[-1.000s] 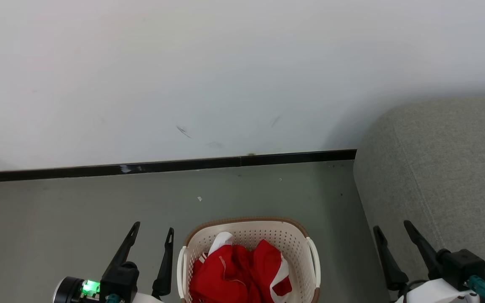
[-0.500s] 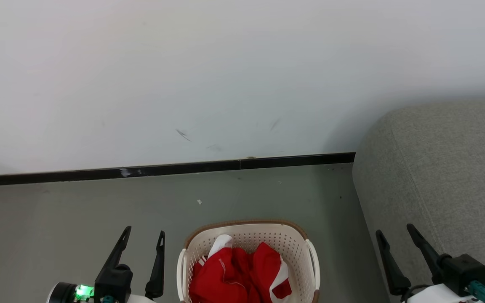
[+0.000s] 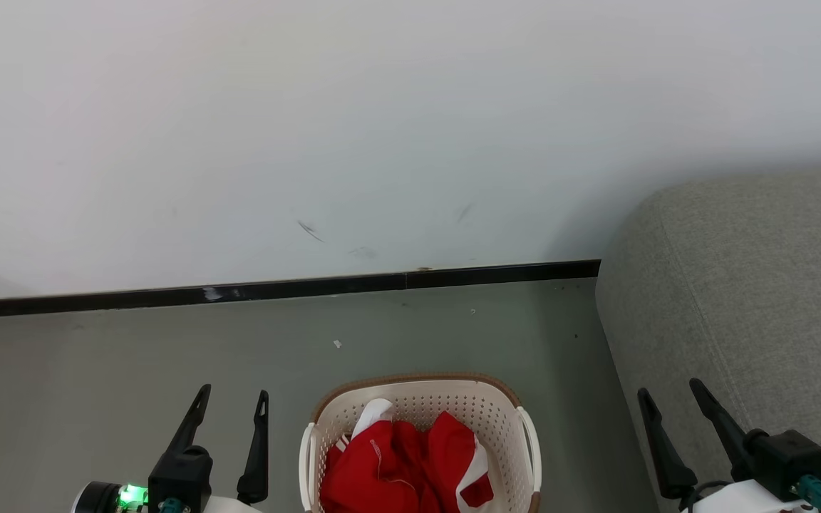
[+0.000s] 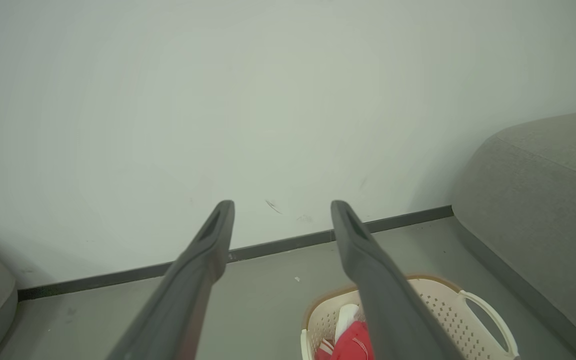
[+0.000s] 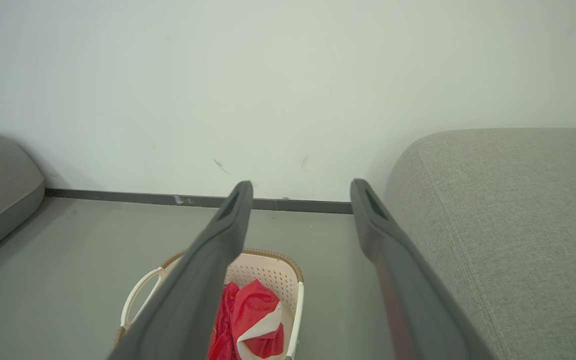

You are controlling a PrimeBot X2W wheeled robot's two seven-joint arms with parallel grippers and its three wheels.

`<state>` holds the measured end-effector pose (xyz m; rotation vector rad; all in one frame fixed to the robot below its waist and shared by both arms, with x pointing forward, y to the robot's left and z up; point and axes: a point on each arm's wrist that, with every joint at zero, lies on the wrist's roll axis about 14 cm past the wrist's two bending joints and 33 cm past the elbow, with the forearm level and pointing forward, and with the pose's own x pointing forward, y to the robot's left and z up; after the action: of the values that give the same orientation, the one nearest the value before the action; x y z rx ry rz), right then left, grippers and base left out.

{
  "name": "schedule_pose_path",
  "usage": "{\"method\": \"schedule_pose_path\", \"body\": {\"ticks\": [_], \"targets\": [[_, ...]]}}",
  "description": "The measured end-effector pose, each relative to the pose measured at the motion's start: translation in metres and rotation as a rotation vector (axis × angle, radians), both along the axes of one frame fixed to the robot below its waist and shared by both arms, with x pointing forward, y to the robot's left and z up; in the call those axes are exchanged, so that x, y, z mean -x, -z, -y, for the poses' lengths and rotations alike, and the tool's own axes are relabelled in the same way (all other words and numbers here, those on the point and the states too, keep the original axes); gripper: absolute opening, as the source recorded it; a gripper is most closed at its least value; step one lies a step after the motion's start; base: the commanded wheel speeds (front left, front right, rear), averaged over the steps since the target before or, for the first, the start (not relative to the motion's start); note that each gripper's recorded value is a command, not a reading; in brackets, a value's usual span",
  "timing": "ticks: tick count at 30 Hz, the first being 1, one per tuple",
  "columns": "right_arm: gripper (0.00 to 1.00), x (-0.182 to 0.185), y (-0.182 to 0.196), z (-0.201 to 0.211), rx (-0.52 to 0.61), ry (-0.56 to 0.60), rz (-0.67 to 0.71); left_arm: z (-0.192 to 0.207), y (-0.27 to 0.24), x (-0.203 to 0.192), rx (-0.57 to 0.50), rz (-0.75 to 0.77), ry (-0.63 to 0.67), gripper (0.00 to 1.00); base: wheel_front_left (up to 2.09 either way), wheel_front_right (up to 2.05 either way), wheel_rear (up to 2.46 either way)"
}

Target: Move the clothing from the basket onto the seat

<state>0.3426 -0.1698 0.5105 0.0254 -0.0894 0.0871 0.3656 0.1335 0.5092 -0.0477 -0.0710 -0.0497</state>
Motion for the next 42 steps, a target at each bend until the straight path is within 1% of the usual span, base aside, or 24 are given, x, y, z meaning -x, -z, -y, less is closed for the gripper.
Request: {"method": "schedule_pose_path", "body": {"ticks": [13, 23, 28, 32, 42], "targets": [[1.00, -0.001, 0.001, -0.001, -0.010, -0.002, -0.005, -0.005, 0.005, -0.001, -0.006, -0.015, -0.009, 1.00, 0.00, 0.00, 0.00], [1.00, -0.004, 0.002, -0.002, -0.008, -0.004, -0.006, -0.013, 0.016, -0.003, -0.048, -0.045, -0.010, 1.00, 0.00, 0.00, 0.00], [1.00, -0.005, 0.000, 0.005, -0.005, 0.015, -0.002, -0.008, 0.027, -0.005, -0.078, -0.075, 0.025, 1.00, 0.00, 0.00, 0.00], [1.00, -0.005, 0.002, 0.012, -0.002, 0.036, -0.007, -0.002, 0.028, -0.015, -0.110, -0.072, 0.060, 1.00, 0.00, 0.00, 0.00], [1.00, -0.010, 0.003, 0.021, 0.002, 0.066, -0.011, 0.023, 0.050, -0.033, -0.162, -0.129, 0.174, 1.00, 0.00, 0.00, 0.00]]}}
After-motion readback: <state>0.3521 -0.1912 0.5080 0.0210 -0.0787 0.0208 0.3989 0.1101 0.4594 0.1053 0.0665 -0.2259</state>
